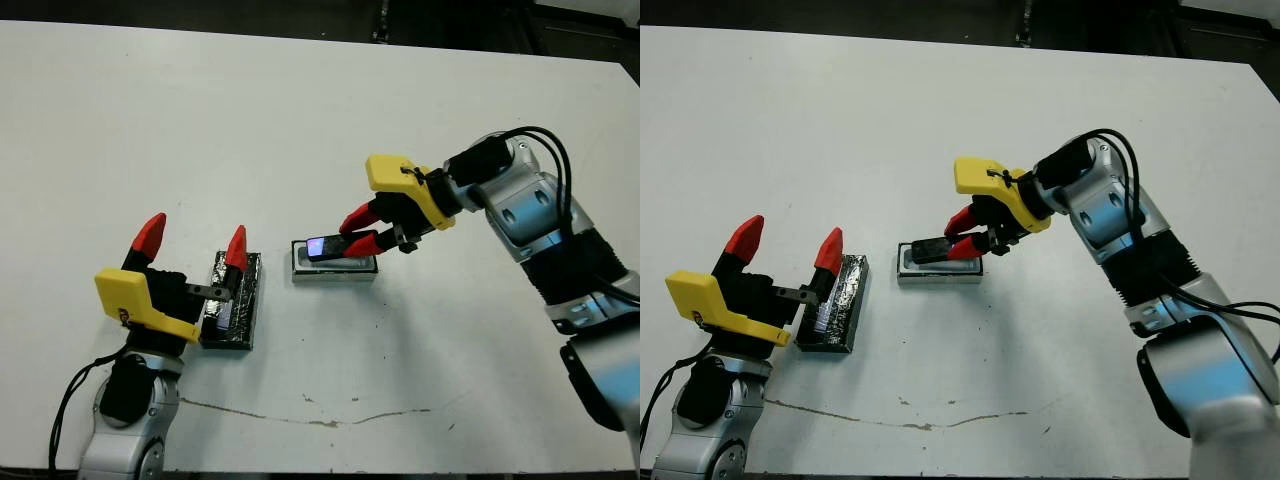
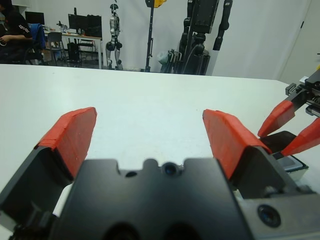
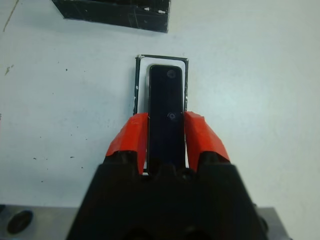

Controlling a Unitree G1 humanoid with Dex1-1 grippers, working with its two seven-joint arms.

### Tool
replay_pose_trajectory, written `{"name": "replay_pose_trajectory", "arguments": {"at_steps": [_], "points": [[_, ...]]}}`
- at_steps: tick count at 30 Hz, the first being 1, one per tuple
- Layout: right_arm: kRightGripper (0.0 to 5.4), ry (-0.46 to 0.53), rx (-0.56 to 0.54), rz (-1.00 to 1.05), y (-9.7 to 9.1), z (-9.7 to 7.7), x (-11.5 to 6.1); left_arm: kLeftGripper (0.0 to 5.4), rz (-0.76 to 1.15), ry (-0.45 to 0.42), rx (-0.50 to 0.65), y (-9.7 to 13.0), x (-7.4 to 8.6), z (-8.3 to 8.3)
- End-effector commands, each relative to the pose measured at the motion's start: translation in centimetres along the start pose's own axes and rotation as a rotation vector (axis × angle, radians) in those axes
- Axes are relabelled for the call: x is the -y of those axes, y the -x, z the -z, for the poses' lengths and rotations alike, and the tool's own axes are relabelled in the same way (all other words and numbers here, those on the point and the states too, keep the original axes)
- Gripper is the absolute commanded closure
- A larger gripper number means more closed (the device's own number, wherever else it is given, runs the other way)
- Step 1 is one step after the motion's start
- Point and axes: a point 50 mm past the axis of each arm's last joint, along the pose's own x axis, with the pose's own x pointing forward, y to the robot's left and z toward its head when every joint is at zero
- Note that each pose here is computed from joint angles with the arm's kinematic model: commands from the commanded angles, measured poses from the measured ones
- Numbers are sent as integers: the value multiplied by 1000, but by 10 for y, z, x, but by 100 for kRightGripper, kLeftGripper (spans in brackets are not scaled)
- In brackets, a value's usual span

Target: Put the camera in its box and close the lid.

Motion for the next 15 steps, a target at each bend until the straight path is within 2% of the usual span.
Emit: {"name": "replay_pose_trajectory", "arguments": {"at_steps": [1, 8, 15], "points": [[369, -7, -10, -2, -4, 4, -1, 0, -3, -6, -26, 3, -1, 5], [369, -22, -27, -8, -7, 4, -1, 0, -3, 1, -27, 4, 1, 5], [369, 12, -24, -18, -13, 6, -1, 0, -4, -6, -26, 4, 0, 5]]}}
